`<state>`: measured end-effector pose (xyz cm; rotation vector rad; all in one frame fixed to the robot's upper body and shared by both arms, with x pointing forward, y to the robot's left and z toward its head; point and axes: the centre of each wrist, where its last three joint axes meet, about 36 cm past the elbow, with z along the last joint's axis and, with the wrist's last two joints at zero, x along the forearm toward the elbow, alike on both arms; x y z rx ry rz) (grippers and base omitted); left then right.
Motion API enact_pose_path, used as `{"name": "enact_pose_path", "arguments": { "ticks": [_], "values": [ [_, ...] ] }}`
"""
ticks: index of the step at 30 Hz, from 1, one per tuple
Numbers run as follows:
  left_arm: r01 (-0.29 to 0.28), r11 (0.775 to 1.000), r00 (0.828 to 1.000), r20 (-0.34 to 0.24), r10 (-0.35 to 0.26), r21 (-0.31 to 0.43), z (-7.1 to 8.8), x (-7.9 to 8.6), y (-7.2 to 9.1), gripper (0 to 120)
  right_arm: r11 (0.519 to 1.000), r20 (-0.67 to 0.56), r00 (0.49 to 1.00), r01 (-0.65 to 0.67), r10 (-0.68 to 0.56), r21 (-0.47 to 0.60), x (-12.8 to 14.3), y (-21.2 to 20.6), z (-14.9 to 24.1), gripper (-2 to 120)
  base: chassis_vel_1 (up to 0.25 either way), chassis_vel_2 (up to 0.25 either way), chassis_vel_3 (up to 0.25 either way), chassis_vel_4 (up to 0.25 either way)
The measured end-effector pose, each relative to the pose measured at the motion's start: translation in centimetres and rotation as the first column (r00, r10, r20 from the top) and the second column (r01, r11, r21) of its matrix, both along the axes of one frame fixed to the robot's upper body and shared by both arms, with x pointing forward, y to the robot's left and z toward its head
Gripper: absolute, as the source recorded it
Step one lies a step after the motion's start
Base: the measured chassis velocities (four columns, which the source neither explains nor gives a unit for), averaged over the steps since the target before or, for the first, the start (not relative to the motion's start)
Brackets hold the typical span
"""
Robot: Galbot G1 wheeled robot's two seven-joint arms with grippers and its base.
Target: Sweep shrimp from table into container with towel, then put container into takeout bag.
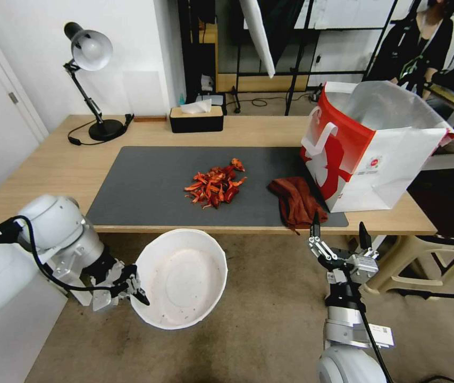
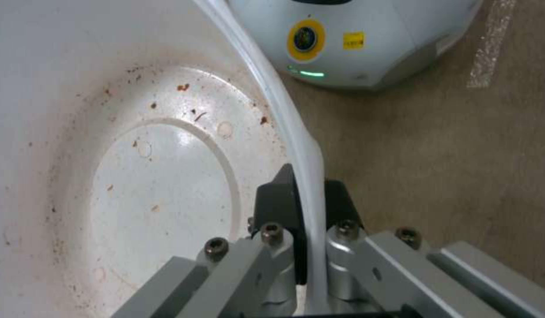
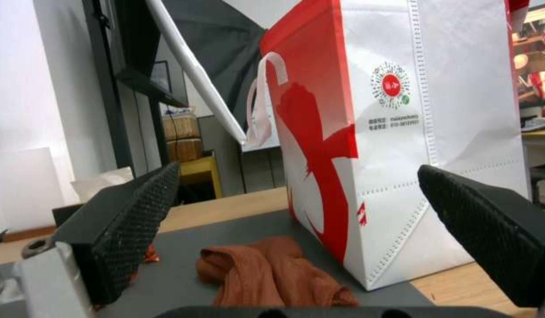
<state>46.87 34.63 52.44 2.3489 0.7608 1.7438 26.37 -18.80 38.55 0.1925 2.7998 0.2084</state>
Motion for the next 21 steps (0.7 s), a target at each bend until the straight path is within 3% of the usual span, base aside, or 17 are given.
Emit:
{"name": "enact_pose_path", "arguments": {
  "ticks": [14, 21],
  "values": [
    [-0.039, 0.999, 0.999, -0.025, 0.039, 0.013, -4.5, 1.2, -0.9, 0, 1.000, -0.004, 1.000, 0.009, -0.009, -0.003, 0.0, -0.2, 0.0, 100, 0.000, 0.000, 0.000, 0.000],
    [-0.043, 0.999, 0.999, -0.029, 0.044, 0.019, -5.7, 2.0, -1.7, 0, 1.000, -0.006, 1.000, 0.012, -0.012, -0.003, -0.1, -0.2, -0.1, 100, 0.000, 0.000, 0.000, 0.000]
  ]
}}
